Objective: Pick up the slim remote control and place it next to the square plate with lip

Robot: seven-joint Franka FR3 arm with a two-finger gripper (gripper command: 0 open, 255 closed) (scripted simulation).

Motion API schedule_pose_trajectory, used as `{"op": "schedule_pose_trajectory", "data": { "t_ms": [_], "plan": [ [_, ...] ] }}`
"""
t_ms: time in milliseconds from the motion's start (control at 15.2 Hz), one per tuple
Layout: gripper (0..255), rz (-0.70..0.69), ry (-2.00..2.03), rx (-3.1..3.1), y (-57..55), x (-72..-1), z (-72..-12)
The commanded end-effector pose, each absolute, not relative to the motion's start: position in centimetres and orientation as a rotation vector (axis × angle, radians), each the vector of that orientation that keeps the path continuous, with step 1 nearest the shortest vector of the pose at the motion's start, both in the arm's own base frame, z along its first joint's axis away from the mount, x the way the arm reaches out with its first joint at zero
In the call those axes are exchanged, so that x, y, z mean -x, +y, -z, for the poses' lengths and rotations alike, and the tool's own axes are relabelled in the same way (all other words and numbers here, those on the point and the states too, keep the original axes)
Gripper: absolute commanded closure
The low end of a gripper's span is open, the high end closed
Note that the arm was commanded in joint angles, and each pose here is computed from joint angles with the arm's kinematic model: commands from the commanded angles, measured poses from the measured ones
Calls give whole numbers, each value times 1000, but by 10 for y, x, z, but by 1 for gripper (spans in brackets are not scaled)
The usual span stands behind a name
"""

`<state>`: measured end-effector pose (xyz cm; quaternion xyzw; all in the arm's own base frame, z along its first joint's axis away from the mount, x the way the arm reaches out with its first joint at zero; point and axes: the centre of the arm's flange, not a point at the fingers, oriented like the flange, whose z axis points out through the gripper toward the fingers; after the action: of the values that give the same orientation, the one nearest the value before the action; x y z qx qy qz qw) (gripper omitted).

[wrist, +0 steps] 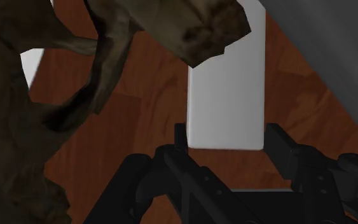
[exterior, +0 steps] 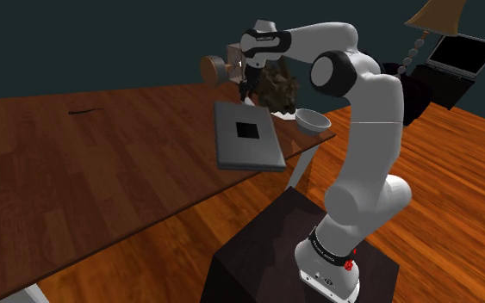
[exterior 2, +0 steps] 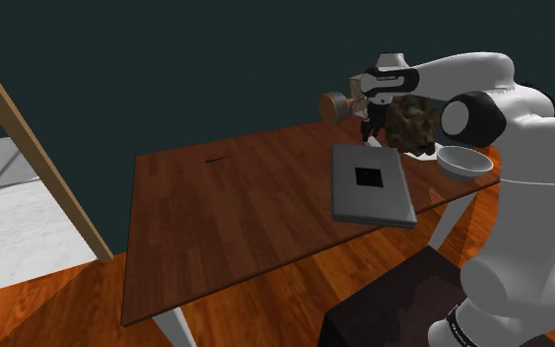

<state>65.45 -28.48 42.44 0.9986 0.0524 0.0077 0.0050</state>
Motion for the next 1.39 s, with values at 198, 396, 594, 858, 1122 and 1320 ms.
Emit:
{"op": "schedule_pose_trajectory", "data": {
  "t_ms": [198,396,594,858,1122,1320],
  "plan": [
    [255,-23,162,-3125,-336,-642,-420],
    [255,-23,162,-3125,-336,-642,-405],
    [255,-23,162,-3125,-336,-642,-389],
    [255,-23,162,-3125,-336,-642,-368],
    [255,-23,162,-3125,-336,-642,-345],
    [255,-23,162,-3125,-336,-642,-345]
  ]
}}
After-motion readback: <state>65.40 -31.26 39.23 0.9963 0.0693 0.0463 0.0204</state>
